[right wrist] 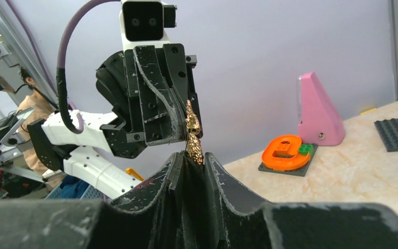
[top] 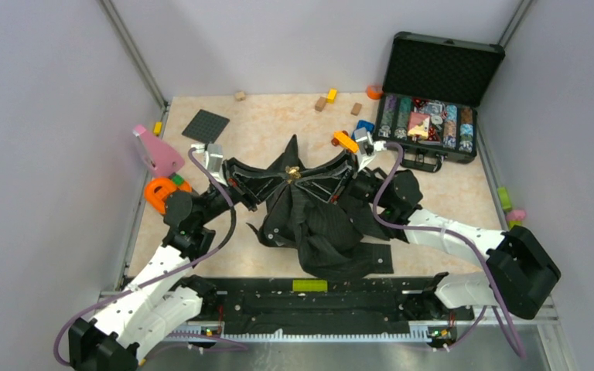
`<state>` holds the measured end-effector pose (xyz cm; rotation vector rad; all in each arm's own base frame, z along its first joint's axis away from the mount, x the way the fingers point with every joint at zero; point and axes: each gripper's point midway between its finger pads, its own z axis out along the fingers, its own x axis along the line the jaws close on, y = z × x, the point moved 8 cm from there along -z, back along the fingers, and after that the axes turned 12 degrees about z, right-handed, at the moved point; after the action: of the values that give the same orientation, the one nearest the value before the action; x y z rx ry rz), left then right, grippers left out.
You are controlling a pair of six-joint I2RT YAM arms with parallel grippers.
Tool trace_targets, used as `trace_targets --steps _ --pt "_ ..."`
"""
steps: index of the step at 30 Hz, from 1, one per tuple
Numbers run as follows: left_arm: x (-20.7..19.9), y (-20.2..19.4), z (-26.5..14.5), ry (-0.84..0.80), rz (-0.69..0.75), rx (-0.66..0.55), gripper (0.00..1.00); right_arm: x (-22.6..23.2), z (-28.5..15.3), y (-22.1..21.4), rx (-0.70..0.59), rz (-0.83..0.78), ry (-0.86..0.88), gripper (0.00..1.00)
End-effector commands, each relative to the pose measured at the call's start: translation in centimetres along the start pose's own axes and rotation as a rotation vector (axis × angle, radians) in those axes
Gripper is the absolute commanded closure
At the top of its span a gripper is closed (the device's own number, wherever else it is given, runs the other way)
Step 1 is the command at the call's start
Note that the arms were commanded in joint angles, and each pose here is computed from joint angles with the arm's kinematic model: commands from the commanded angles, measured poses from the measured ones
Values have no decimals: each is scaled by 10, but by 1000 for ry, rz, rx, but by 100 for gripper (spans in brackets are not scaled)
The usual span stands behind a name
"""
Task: Remove the brooch from the garment
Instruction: Remove the brooch from the clothes.
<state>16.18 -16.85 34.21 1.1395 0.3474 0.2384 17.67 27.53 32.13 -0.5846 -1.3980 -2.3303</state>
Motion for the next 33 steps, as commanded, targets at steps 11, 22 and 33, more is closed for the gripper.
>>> trace_targets --steps 11,22,33 --pt "-13 22 3 -90 47 -72 100 22 9 12 -52 -39 100 78" --pt "-14 20 4 -118 40 -51 100 23 11 15 -70 -26 93 86" --pt "-13 14 6 -154 93 -21 100 22 14 18 -92 30 58 95"
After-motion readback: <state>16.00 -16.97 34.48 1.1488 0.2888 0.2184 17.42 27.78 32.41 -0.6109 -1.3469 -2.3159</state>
